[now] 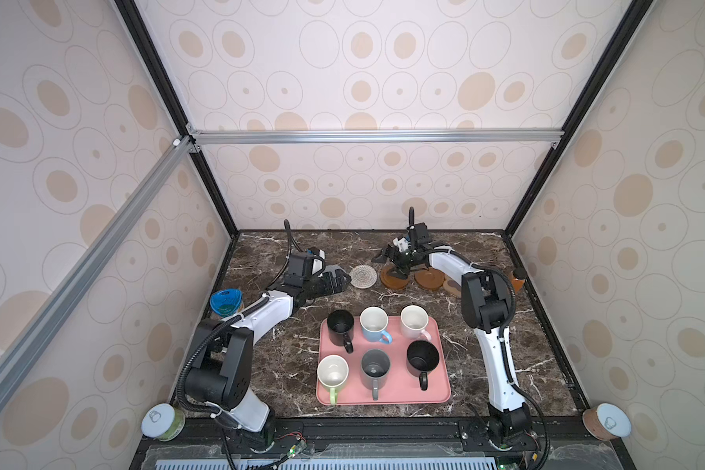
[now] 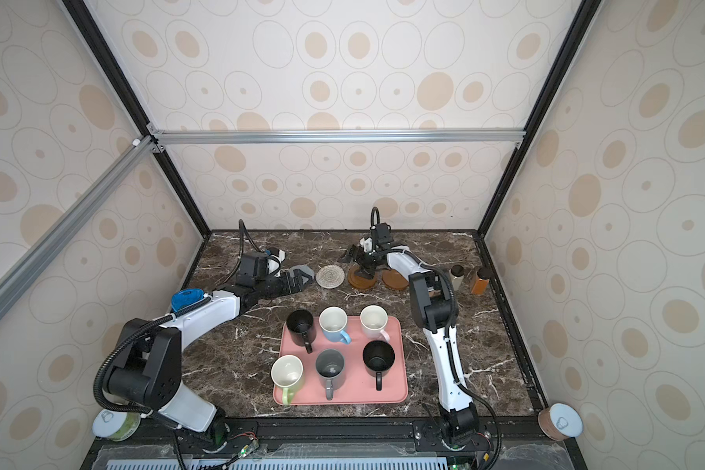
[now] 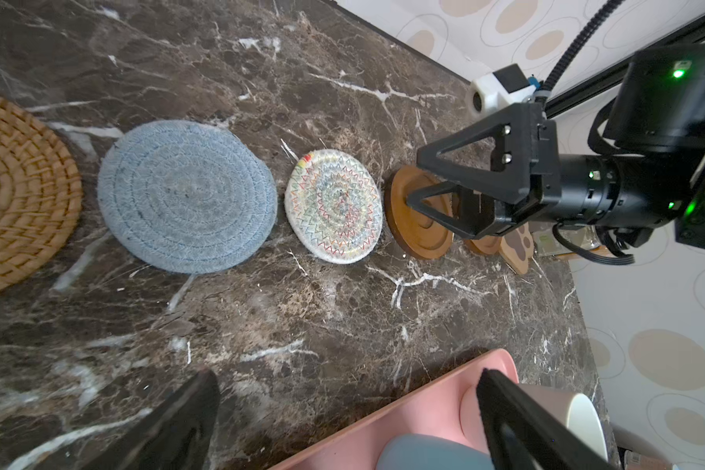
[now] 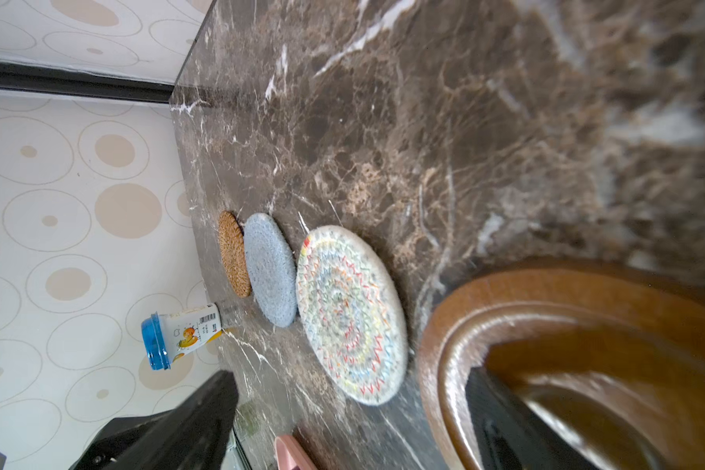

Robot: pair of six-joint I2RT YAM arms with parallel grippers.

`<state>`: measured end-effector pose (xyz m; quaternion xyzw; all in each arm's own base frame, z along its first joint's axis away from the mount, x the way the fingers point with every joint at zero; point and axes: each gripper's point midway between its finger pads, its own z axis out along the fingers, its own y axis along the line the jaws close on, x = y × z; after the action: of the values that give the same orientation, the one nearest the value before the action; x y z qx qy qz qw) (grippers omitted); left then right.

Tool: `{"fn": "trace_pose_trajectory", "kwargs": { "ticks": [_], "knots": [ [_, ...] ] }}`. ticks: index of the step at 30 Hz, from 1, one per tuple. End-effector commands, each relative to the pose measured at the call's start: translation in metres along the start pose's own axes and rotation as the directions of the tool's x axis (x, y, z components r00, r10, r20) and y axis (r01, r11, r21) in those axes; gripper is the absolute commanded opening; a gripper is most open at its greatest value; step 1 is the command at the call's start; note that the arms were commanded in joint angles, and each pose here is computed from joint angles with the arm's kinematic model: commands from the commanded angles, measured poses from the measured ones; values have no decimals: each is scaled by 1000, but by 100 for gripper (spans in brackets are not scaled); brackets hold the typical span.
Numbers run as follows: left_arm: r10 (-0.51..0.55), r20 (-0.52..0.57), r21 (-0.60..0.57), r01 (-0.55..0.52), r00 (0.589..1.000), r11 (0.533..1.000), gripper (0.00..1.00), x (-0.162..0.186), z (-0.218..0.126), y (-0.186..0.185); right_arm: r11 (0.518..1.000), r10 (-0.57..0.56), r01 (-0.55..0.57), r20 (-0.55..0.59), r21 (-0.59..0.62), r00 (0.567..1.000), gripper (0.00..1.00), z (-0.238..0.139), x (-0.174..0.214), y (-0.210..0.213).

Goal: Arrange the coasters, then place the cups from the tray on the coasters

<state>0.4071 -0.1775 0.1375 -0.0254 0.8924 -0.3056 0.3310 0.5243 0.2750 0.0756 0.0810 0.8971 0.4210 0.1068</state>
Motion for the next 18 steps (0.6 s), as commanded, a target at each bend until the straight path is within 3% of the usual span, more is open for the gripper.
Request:
{"fn": "trace_pose_trajectory", "kwargs": {
  "ticks": [1,5,11,18],
  "knots": [
    [7,35,9,-7,999,1000,100,-15,-10,-8,998,-48,51,83,-31,995,92,-42,-14,26],
    [6,40,12,-7,999,1000,100,-16,-12,-9,999,-42,38,127,34,991,92,-69,-21,6],
    [7,35,12,-7,999,1000,100,-14,-14,-9,977,-5,-20,116,210,993,93,-92,-17,-56],
    [-4,29,14,3,1000,1000,100,-9,-14,-7,961,44,-70,104,268,994,93,-102,-15,-101]
  ]
}}
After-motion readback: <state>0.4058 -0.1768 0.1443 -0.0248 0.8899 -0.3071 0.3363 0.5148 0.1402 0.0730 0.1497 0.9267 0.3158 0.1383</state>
